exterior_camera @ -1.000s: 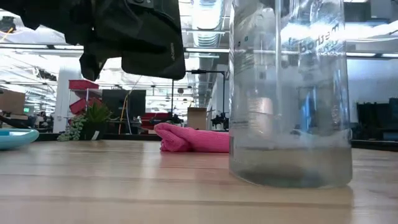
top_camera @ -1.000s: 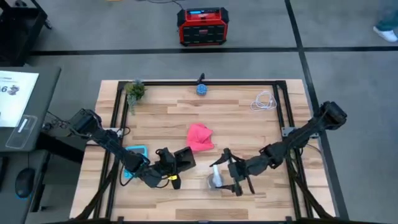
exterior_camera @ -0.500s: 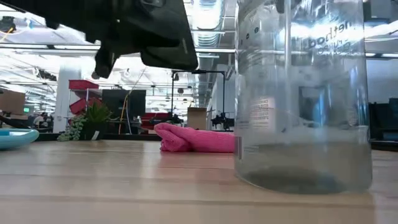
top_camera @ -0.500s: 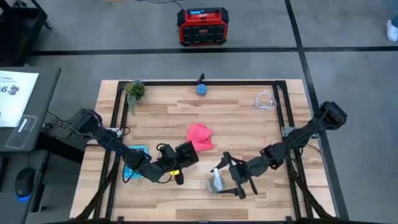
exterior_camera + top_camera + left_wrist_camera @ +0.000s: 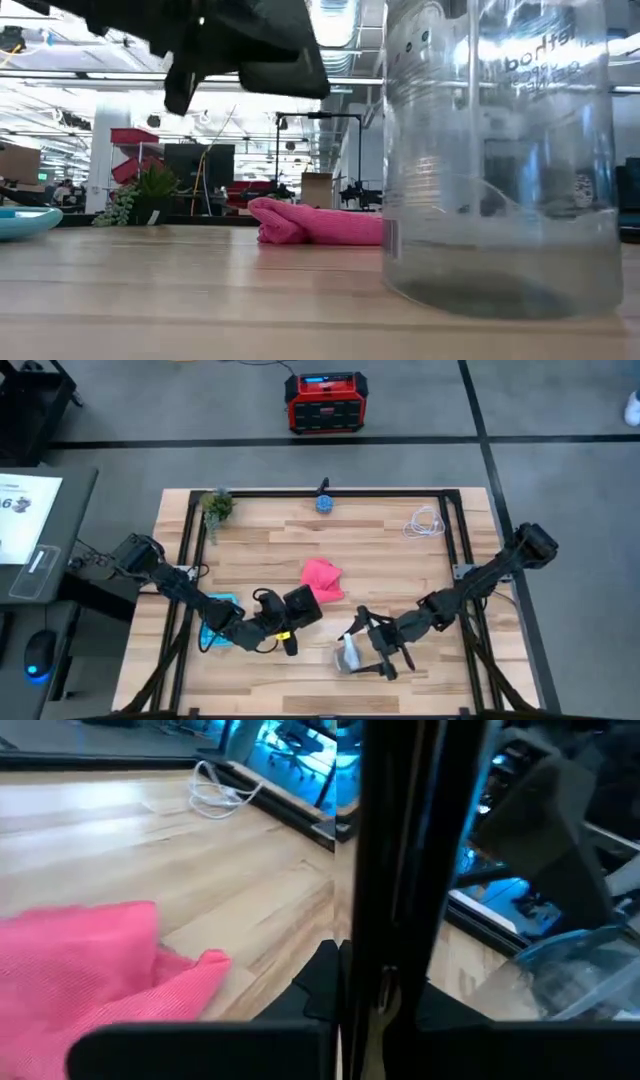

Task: Apply microfiber cloth
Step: Spray the back of the black cellphone using transparent spray bottle

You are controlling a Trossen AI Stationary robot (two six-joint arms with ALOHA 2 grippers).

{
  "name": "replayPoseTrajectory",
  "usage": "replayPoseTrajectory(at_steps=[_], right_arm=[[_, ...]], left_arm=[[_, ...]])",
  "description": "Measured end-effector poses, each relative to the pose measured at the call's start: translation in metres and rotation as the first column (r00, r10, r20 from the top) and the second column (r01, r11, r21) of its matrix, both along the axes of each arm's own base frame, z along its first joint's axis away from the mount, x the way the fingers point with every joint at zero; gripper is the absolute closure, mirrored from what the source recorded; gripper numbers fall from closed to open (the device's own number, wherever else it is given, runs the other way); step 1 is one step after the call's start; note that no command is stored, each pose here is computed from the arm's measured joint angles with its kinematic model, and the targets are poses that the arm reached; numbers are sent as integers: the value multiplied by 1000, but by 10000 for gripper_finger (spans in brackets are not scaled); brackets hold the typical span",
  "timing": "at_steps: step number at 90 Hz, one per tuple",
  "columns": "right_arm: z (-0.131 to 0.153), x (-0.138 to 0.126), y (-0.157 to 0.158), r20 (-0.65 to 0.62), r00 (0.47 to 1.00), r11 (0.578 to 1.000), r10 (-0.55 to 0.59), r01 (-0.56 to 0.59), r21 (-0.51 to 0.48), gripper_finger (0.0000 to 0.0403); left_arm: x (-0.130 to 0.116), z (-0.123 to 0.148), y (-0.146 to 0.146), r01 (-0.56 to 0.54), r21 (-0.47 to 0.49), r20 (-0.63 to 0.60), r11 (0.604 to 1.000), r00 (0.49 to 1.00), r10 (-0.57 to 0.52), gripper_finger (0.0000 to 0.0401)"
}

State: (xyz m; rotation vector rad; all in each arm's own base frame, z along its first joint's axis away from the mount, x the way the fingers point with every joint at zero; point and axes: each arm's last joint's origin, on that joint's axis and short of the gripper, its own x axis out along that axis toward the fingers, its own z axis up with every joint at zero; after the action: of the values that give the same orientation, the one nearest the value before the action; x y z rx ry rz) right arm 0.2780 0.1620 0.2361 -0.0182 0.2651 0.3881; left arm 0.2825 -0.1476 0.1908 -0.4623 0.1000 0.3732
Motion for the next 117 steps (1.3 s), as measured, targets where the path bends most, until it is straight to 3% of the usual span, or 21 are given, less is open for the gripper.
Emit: replayPoseTrajectory(at_steps=[20, 46, 88, 117], right_arm=[[0, 1, -2, -6, 1000, 1000, -2, 2, 14, 47], [0, 8, -14, -32, 998, 996, 55, -53, 65, 64], [3, 12, -20, 15, 995, 994, 98, -99, 45, 70], [0, 3, -5, 12, 998, 998, -63, 63, -9, 70]], left_arm=[[11, 3, 14, 38, 41, -26, 998, 999, -36, 394], [16, 4, 21, 62, 24, -23, 998, 998, -62, 394], [16, 4, 21, 65, 19, -18, 998, 998, -64, 394], [14, 6, 17, 77, 23, -5, 997, 997, -77, 394]])
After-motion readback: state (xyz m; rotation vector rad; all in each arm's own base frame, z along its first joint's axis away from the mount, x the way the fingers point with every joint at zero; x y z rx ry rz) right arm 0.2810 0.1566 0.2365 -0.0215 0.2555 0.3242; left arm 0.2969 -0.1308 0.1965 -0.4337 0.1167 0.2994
